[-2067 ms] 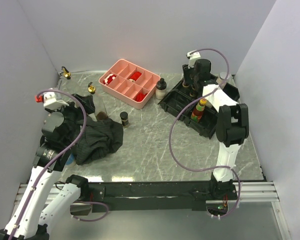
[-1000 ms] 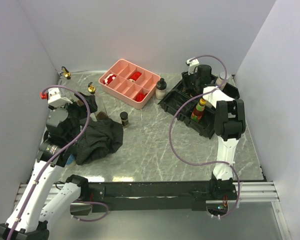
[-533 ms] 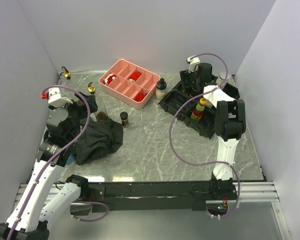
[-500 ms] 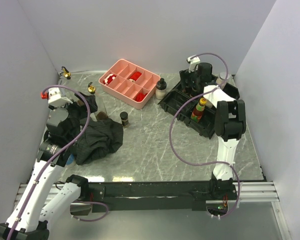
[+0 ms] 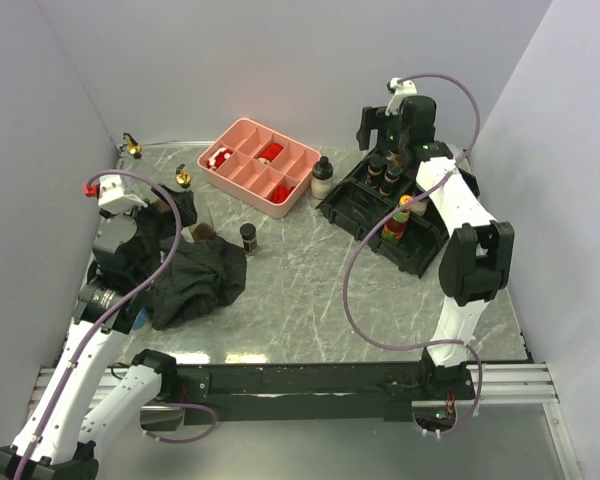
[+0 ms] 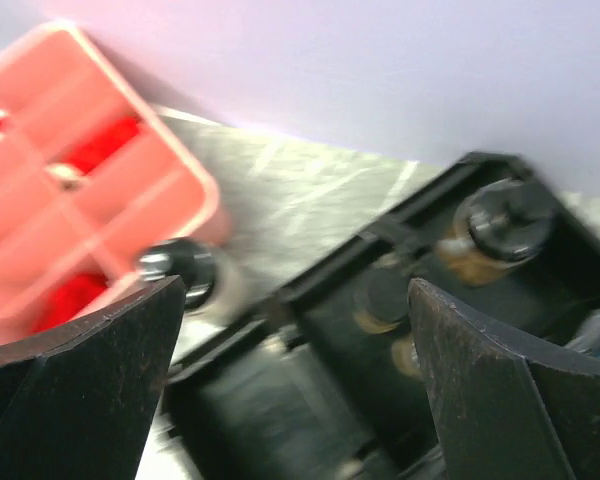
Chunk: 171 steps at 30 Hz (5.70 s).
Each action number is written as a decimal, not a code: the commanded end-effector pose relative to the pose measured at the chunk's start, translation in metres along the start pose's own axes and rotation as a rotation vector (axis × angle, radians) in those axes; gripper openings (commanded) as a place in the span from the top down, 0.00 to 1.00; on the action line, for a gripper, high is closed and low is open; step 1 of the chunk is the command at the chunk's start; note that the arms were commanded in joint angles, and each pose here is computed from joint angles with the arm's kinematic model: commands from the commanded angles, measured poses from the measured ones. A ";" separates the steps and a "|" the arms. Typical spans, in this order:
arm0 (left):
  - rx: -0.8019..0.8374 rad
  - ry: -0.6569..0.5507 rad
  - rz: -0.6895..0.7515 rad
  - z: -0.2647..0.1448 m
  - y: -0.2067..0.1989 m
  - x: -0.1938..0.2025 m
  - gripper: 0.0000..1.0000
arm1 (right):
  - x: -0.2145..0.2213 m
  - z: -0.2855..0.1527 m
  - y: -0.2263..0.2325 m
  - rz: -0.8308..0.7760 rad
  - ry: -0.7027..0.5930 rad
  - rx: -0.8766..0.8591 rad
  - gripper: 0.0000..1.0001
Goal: Organize the condiment bottles
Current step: Pick up the bottle from the center of the board, then place the bottle in the storage box.
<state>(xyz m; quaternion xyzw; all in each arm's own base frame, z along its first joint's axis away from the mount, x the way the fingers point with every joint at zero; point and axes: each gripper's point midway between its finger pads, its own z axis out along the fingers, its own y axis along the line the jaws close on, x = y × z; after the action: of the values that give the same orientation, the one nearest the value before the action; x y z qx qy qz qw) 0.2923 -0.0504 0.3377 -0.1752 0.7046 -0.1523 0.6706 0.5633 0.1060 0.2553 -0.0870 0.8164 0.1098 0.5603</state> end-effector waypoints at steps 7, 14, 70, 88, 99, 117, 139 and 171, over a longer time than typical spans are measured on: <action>0.124 -0.016 0.017 -0.008 -0.023 -0.011 0.04 | 0.015 -0.072 0.109 0.128 0.108 -0.083 0.00; 0.278 0.034 0.043 -0.026 -0.048 -0.005 0.04 | 0.046 -0.075 0.209 0.168 0.184 -0.250 0.02; 0.252 -0.017 0.067 -0.057 -0.019 0.007 0.03 | 0.183 -0.030 0.359 -0.249 0.375 -0.255 0.42; 0.243 -0.016 0.065 -0.055 -0.019 0.007 0.04 | 0.064 -0.071 0.283 -0.232 0.209 -0.139 0.69; 0.249 -0.015 0.064 -0.056 -0.020 0.007 0.04 | 0.045 -0.068 0.124 -0.089 0.220 0.141 0.70; 0.223 -0.018 0.066 -0.054 -0.015 0.007 0.04 | 0.025 -0.031 -0.021 0.073 0.169 0.389 0.72; 0.246 -0.014 0.061 -0.054 -0.019 0.008 0.04 | 0.047 -0.006 -0.037 0.129 0.165 0.385 0.73; 0.231 0.002 0.066 -0.049 -0.017 0.012 0.04 | 0.107 0.020 -0.051 0.202 0.207 0.429 0.57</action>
<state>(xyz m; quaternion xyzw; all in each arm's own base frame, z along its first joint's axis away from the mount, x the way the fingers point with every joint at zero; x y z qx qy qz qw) 0.2442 -0.0717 0.3265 -0.0786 0.7000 -0.2071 0.6790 0.5482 0.0614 0.1439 0.0881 0.8874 -0.0270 0.4517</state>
